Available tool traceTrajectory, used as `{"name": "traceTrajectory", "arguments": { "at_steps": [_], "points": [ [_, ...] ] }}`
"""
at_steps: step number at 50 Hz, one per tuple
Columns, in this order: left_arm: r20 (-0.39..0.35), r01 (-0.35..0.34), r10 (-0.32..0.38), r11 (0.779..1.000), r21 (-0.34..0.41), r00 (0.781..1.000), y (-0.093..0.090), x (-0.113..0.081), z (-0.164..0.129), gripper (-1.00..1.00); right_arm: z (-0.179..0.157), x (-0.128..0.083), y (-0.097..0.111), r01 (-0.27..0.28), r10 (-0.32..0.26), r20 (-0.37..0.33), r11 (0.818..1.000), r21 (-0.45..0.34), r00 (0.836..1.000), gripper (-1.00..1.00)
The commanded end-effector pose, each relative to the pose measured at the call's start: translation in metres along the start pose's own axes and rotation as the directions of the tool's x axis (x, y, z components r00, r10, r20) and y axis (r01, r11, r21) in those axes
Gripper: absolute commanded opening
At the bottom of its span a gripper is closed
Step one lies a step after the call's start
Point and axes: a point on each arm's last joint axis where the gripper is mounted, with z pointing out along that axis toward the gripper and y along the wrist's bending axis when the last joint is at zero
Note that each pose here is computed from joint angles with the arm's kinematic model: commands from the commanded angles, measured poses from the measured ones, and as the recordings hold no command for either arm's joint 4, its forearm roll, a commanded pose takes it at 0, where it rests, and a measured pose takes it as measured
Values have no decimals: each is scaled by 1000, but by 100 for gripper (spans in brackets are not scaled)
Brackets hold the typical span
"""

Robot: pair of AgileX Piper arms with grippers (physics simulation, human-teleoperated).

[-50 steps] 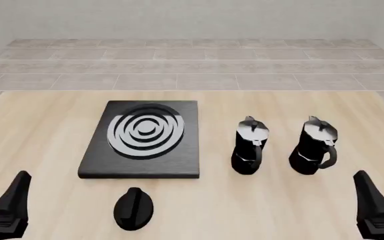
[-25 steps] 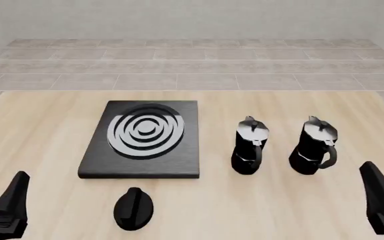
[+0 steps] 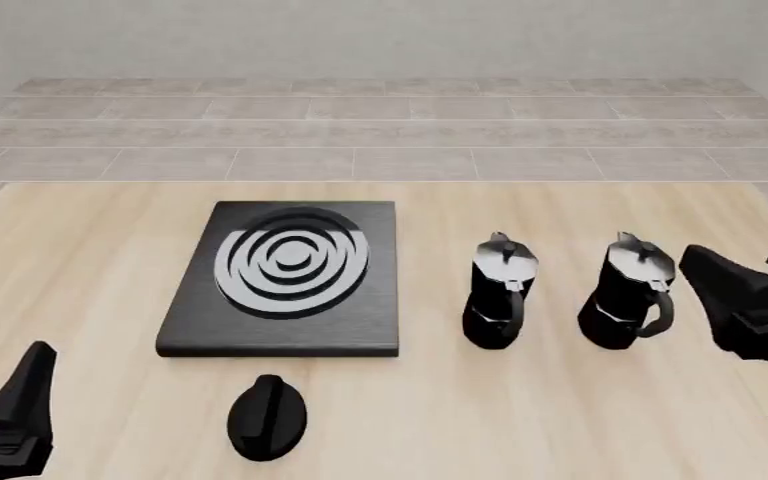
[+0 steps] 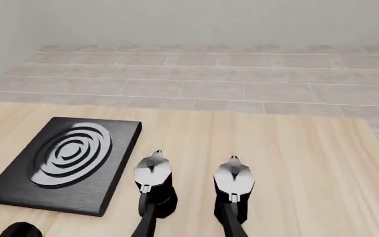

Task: Put both moka pots on the stove.

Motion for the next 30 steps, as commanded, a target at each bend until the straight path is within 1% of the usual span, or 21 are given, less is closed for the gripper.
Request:
{"name": "traceTrajectory", "arguments": {
  "at_steps": [1, 4, 6, 7, 8, 9, 11, 13, 14, 15, 16, 17, 21, 23, 24, 30],
  "points": [
    [2, 1, -1, 1000, -3, 1000, 0, 0, 0, 100, 29, -28, 6, -20, 17, -135, 1000, -19, 991, 100],
    [2, 1, -1, 1000, -5, 1000, 0, 0, 0, 100, 37, -30, 9, -38, 33, -170, 999, -27, 985, 100],
    [2, 1, -1, 1000, -5, 1000, 0, 0, 0, 100, 38, -32, 8, -35, 31, -171, 999, -23, 985, 100],
    [3, 1, -1, 1000, -6, 1000, 0, -1, 0, 100, 41, -32, 8, -26, 21, -182, 999, -20, 983, 100],
    [3, 2, -2, 1000, -6, 1000, 0, 0, 0, 100, 44, -33, 10, -40, 33, -193, 999, -32, 981, 100],
    [4, 2, -2, 1000, -7, 1000, 0, 0, 0, 100, 47, -33, 13, -41, 31, -207, 998, -42, 978, 100],
    [5, 3, -3, 1000, -8, 1000, 0, -1, 0, 100, 55, -32, 13, -62, 52, -237, 997, -34, 970, 100],
    [7, 2, -2, 1000, -8, 1000, 0, -1, 0, 100, 64, -31, 15, -67, 56, -269, 997, -33, 962, 100],
    [8, 2, -1, 1000, -9, 1000, 0, -2, 0, 100, 67, -30, 17, -81, 67, -280, 996, -37, 958, 100],
    [8, 2, -1, 1000, -9, 1000, 0, -2, 0, 100, 67, -30, 17, -81, 67, -280, 996, -37, 958, 100],
    [8, 2, -2, 1000, -10, 1000, 1, -2, 0, 100, 70, -29, 17, -80, 66, -292, 996, -36, 954, 100],
    [9, 2, -2, 1000, -11, 1000, 1, -2, 0, 100, 74, -28, 18, -93, 79, -307, 995, -32, 948, 100],
    [12, 0, 0, 1000, -13, 1000, 1, -2, 0, 100, 84, -24, 22, -109, 90, -345, 993, -36, 934, 100],
    [14, -1, 1, 1000, -12, 1000, 1, -3, 0, 100, 88, -23, 23, -107, 88, -352, 994, -36, 932, 100],
    [15, -2, 2, 1000, -12, 1000, 1, -3, 0, 100, 92, -21, 23, -117, 98, -366, 993, -30, 925, 100],
    [15, -4, 4, 1000, -13, 1000, 1, -4, 0, 100, 103, -20, 26, -113, 91, -381, 993, -35, 920, 100]
  ]
}}
